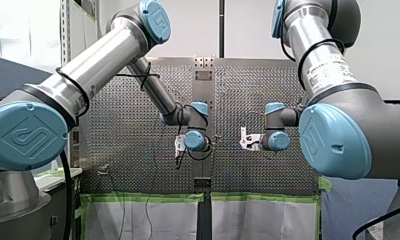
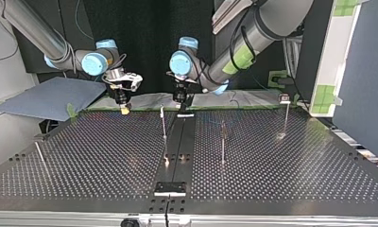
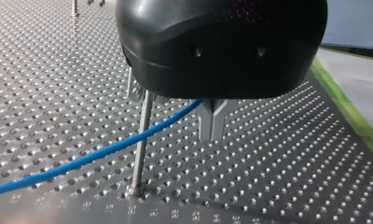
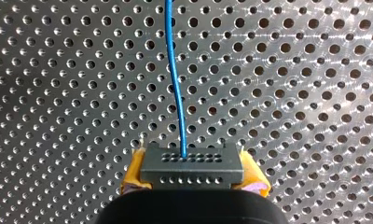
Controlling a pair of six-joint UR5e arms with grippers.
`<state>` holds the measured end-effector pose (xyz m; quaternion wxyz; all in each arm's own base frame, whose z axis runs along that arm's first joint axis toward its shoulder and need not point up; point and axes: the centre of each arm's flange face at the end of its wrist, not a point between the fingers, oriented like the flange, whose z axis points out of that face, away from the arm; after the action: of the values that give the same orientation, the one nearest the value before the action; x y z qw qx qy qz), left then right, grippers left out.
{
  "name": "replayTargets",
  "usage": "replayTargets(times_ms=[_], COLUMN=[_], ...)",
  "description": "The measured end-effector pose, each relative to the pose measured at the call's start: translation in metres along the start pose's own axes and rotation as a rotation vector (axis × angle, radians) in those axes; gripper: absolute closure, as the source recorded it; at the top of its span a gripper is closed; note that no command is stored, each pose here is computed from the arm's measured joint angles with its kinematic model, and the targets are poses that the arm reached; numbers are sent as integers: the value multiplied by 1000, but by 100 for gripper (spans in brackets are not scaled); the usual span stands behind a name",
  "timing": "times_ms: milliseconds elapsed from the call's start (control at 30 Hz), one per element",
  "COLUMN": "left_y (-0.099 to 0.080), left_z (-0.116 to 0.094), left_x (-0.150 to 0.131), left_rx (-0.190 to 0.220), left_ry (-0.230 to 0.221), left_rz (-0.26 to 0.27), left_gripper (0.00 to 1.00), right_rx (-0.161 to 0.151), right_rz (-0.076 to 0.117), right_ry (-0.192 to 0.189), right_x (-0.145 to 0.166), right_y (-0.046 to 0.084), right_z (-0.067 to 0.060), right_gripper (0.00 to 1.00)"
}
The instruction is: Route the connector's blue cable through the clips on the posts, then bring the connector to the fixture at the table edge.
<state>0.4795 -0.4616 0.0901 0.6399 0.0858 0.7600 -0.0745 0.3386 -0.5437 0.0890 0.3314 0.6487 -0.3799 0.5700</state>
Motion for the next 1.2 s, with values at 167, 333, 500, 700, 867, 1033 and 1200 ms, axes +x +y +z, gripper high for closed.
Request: replayTargets(times_ms=[167,333,500,700,867,1033,1200], left_y=[-4,-2,-1,-1,-2,-2,-3], left_z=[-4,-2,-1,-1,-3,-3,-1], left_x=[0,0,-3,-17,-30,-32,-34], left_rx=[1,-2,-3,-1,2,5,11], left_ry=[5,4,-1,-19,-37,-39,-50], left_rz=[5,3,-1,-9,-19,-21,-27], left_gripper=[99,99,99,99,99,99,99], right_rx=[-1,1,3,10,11,10,5], right_rz=[-1,-2,-3,-11,-11,-10,-8], right_ry=[2,6,9,11,12,12,13], right_x=[0,1,3,4,5,5,5], right_y=[0,0,-1,-5,-5,-5,-3], right_z=[0,2,3,4,5,5,6], right_gripper=[100,100,100,100,100,100,100])
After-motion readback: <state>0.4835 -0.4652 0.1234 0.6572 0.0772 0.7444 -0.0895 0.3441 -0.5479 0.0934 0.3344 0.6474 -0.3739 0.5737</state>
